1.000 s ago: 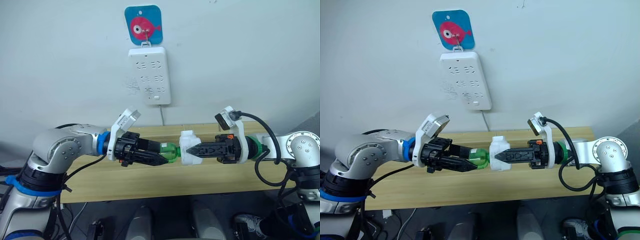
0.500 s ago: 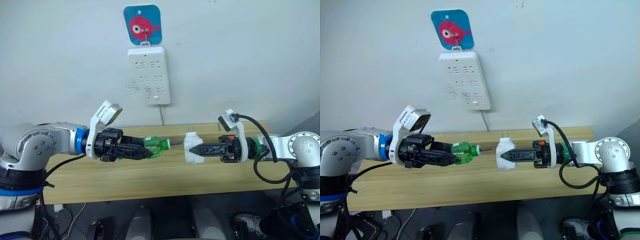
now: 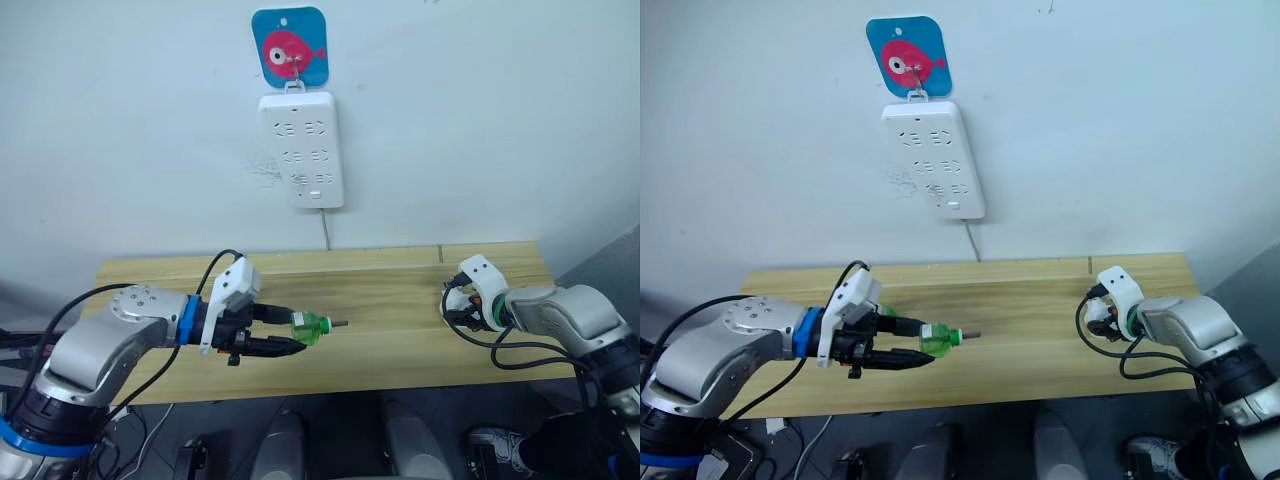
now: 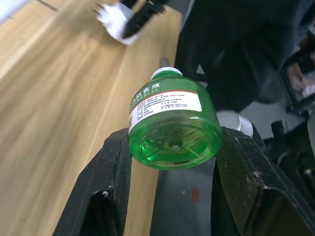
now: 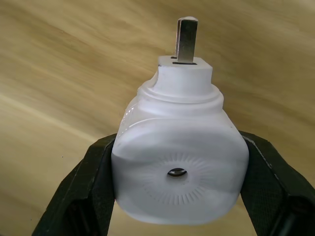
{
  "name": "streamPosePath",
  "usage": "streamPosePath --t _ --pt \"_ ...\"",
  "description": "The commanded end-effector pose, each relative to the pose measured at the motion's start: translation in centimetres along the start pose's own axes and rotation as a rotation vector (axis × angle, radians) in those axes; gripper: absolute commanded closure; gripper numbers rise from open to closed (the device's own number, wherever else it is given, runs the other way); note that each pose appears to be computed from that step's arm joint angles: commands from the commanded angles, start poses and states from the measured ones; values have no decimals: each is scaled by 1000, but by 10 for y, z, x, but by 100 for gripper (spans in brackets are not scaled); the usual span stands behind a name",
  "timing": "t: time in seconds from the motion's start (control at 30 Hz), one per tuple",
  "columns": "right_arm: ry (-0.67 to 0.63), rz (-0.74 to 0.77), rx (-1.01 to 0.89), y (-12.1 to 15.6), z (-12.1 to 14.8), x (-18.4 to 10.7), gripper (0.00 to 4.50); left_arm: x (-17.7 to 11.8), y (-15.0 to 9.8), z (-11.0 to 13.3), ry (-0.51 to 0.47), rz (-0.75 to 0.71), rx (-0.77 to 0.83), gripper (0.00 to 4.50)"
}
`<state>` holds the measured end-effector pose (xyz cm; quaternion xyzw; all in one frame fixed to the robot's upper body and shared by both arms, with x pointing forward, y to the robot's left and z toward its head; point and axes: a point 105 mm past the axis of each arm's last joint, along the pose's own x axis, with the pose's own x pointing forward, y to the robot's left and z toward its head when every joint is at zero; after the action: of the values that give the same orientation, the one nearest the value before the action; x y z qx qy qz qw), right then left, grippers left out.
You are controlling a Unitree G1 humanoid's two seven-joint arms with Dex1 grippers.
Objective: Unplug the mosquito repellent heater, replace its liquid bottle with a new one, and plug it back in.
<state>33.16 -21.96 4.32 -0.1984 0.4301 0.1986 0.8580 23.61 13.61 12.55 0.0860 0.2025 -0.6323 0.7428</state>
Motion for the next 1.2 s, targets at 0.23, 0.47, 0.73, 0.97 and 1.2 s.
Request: streamPosePath --t 0.23,0.47,0.73,0.97,1.2 --pt "36 26 -38 -15 10 6 78 5 -4 1 -5 11 64 232" --pt "-35 3 6 -23 24 -9 0 4 1 -1 -15 43 74 232" --pt "-286 26 108 -14 50 -68 0 4 13 11 -111 120 74 232" --pt "-648 206 220 25 74 -107 0 7 17 30 -252 168 103 232" --pt "-896 469 427 60 83 -132 0 10 40 58 -408 345 216 232"
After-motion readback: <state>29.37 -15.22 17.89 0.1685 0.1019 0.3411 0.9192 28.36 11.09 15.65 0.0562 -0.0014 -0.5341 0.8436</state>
